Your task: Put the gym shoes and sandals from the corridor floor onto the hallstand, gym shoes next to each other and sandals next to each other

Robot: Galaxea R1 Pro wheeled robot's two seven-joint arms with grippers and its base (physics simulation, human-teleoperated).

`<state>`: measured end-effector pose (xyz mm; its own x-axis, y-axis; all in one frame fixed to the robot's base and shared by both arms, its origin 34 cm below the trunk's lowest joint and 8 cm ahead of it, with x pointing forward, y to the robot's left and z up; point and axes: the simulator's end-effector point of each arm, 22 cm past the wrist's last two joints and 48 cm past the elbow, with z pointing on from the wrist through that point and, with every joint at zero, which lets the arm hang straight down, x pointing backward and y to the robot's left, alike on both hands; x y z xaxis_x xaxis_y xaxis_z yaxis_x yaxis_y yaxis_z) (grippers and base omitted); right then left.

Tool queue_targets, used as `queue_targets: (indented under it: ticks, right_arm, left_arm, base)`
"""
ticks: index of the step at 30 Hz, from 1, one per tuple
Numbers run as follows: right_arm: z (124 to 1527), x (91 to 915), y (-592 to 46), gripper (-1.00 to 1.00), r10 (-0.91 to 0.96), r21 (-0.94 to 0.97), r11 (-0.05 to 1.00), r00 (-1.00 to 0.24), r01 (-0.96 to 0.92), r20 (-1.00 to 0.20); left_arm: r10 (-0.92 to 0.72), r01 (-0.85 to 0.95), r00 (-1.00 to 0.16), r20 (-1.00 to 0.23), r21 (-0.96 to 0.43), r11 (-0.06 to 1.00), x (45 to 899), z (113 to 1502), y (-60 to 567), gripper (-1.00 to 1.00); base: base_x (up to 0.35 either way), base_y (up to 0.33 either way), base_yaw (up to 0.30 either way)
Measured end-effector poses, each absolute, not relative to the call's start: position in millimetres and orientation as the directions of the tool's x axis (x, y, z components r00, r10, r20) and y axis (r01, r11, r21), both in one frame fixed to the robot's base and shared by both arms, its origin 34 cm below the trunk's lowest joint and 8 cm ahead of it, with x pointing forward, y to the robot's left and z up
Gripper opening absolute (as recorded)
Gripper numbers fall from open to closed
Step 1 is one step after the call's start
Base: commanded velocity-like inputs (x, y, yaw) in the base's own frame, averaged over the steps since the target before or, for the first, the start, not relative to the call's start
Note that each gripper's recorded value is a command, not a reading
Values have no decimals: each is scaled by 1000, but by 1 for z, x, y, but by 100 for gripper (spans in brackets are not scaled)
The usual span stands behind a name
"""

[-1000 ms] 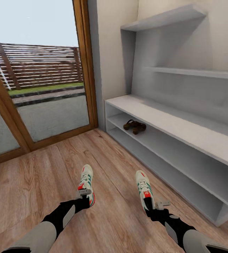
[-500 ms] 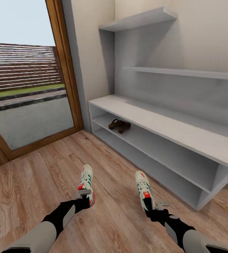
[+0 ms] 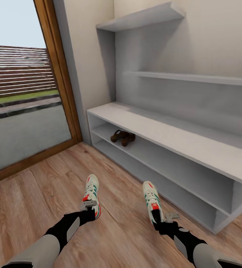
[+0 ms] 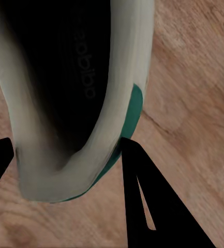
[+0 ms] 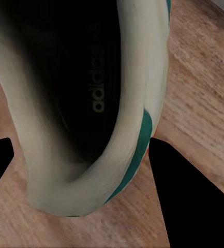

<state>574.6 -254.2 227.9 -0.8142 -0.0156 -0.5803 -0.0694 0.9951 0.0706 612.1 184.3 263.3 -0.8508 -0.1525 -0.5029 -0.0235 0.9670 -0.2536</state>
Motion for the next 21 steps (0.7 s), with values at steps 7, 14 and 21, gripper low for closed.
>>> queue_targets:
  ticks: [7, 14, 21]
  right_arm:
    - [227, 574, -244, -100, -14, 81, 994, -816, -74, -578]
    - [226, 574, -244, -100, -13, 82, 994, -816, -74, -578]
    - [226, 574, -244, -100, -13, 82, 994, -816, -74, -578]
  left_arm:
    - [-154, -24, -851, -502, -254, 967, 612, 262, 184, -100]
    - [-152, -22, -854, -498, -256, 966, 611, 261, 183, -100]
    - [-152, -22, -855, -497, -257, 966, 610, 261, 183, -100]
  base:
    - [72, 53, -193]
    - [6, 232, -58]
    - [-92, 317, -8]
